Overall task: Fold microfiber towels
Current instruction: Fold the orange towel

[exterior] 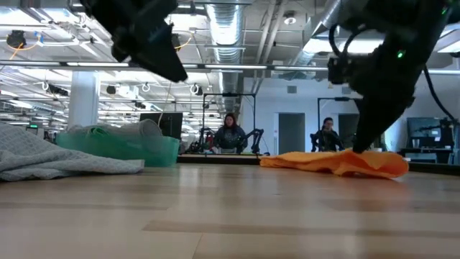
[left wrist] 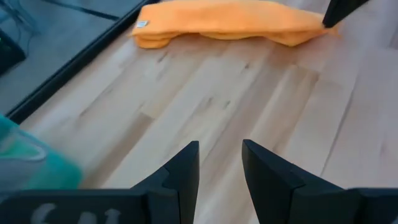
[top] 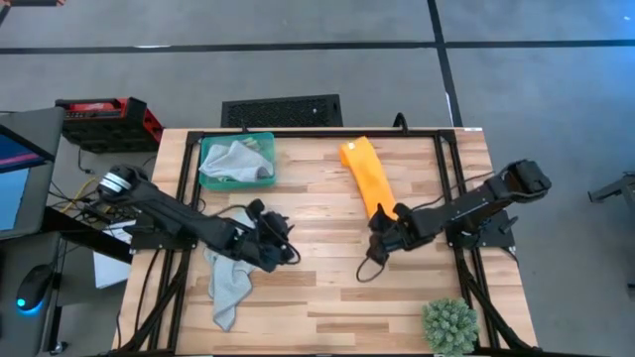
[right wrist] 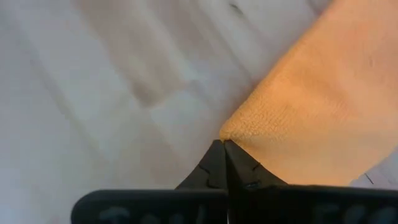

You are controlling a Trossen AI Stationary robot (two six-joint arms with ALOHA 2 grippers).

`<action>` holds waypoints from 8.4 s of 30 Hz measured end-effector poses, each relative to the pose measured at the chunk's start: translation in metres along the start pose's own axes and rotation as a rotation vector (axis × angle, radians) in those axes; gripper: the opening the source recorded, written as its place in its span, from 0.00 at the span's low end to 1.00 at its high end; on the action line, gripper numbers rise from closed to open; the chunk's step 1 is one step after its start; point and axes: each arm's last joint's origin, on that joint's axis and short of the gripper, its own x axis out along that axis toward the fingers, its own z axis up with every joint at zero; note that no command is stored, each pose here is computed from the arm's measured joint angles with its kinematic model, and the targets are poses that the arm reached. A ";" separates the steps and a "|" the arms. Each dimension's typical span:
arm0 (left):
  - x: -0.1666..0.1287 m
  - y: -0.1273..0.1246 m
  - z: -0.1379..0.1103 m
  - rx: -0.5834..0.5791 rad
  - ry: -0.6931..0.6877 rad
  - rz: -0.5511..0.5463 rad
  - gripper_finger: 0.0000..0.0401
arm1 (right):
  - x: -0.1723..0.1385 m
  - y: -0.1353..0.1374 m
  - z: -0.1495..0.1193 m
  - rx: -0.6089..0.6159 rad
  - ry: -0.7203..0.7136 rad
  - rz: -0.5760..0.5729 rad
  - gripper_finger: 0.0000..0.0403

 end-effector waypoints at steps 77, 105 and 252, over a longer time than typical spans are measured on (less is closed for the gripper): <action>0.240 -0.022 0.075 0.788 -0.036 -0.142 0.28 | -0.084 0.052 -0.006 -0.267 0.009 0.132 0.02; 0.262 0.019 0.078 0.779 0.034 -0.178 0.28 | -0.100 0.054 0.005 -0.283 -0.008 0.144 0.03; -0.041 -0.046 -0.023 0.156 0.496 -0.476 0.00 | -0.102 0.091 -0.043 -0.580 -0.120 0.406 0.14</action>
